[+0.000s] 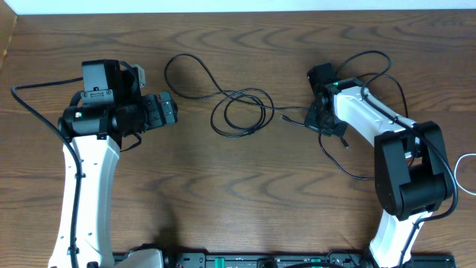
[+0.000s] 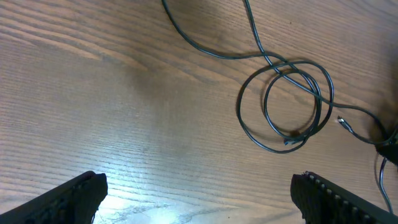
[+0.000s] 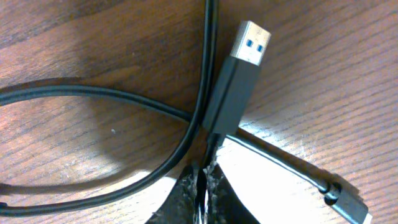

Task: Untangle cables
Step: 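Regrasp the black cable below the USB plug with the right gripper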

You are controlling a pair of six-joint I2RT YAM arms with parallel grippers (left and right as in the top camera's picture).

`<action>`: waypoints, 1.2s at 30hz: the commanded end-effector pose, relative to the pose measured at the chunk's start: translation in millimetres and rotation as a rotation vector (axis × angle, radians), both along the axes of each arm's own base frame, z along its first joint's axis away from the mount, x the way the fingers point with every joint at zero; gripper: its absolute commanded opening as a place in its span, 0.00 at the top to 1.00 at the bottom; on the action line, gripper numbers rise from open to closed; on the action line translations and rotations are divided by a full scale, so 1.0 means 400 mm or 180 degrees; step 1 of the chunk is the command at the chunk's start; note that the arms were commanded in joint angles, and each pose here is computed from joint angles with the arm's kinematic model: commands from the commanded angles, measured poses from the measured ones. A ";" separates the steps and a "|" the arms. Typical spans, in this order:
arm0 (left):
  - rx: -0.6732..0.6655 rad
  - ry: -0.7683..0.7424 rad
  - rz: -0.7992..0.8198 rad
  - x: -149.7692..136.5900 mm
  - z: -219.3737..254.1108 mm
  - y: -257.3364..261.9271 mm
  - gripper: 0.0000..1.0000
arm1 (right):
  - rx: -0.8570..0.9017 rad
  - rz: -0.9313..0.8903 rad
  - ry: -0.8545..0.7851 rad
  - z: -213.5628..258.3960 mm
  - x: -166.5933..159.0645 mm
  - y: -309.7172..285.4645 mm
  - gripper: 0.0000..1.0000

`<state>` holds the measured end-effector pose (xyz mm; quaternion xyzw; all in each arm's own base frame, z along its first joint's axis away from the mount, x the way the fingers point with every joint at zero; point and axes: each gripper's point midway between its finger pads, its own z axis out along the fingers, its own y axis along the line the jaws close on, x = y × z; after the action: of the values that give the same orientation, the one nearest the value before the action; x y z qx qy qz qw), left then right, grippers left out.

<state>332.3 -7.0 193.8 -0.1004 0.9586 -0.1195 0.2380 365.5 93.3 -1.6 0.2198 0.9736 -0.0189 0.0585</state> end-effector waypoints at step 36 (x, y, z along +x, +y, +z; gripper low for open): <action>0.0019 -0.0026 -0.0050 -0.008 0.006 0.000 0.00 | 0.0047 -0.0224 -0.0397 0.051 0.038 0.007 0.55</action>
<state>332.1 -7.1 193.6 -0.0991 0.9589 -0.1191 0.2376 386.9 100.2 30.0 0.2289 0.9653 0.0206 0.1240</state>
